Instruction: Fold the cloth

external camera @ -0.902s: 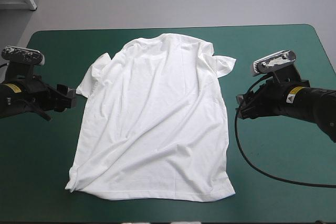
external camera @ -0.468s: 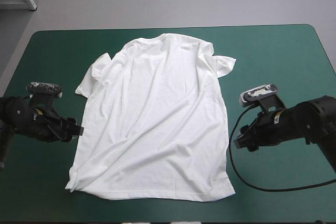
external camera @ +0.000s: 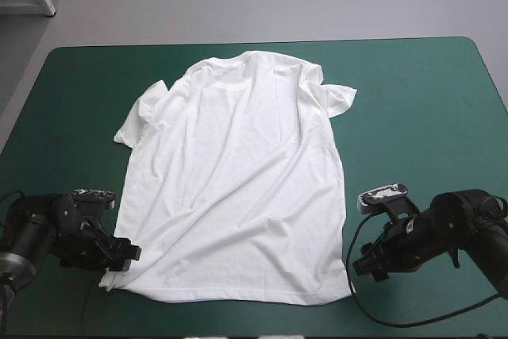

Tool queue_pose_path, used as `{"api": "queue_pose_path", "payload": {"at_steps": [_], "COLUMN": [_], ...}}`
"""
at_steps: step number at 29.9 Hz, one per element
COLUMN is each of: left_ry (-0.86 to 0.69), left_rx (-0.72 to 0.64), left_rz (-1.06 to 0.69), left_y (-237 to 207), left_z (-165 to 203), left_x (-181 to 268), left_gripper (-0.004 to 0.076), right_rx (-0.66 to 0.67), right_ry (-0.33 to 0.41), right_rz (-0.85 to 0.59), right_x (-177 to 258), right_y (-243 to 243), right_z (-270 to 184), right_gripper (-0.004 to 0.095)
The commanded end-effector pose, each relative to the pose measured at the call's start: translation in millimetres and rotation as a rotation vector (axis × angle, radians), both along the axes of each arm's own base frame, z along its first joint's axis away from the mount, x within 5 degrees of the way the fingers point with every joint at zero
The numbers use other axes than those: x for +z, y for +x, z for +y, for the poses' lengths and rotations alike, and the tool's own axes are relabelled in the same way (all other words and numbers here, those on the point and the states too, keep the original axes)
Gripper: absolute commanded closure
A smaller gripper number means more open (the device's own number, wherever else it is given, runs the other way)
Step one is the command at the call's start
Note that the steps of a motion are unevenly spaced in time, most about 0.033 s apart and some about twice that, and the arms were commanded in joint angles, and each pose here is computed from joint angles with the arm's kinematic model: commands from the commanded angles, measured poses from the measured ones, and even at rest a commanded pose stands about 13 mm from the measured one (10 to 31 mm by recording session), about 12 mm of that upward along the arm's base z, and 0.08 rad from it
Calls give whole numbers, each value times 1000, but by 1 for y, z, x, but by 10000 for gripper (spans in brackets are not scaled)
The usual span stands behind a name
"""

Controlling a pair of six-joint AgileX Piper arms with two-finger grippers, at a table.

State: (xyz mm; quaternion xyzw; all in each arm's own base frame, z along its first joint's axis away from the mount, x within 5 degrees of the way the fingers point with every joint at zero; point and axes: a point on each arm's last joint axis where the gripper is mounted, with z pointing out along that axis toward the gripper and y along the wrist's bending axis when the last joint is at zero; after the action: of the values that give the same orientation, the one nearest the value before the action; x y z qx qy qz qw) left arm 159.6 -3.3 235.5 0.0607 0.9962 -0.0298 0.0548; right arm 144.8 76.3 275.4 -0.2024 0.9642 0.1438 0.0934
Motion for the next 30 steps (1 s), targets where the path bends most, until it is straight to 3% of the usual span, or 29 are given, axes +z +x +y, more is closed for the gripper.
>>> {"api": "queue_pose_path", "payload": {"at_steps": [1, 5, 11, 14, 30], "left_ry": [-35, -85, -135, -124, -160], "left_rx": [17, 30, 4, 11, 27], "left_rz": [-50, -31, -86, -143, -195], "left_y": [3, 5, 12, 17, 21], "left_z": [-3, -7, -12, -11, -14], "left_x": [-5, -15, -17, -16, -13], "left_gripper": [241, 332, 597, 692, 705], "right_rx": [-1, 2, 4, -15, -19], "right_ry": [40, 45, 126, 157, 140], "right_rz": [-56, -62, -78, -96, 82], "right_x": [9, 12, 14, 14, -30], "right_y": [-4, -8, -5, -1, 39], "right_z": [0, -1, 6, 9, 27], "right_gripper": [274, 274, 278, 284, 332]}}
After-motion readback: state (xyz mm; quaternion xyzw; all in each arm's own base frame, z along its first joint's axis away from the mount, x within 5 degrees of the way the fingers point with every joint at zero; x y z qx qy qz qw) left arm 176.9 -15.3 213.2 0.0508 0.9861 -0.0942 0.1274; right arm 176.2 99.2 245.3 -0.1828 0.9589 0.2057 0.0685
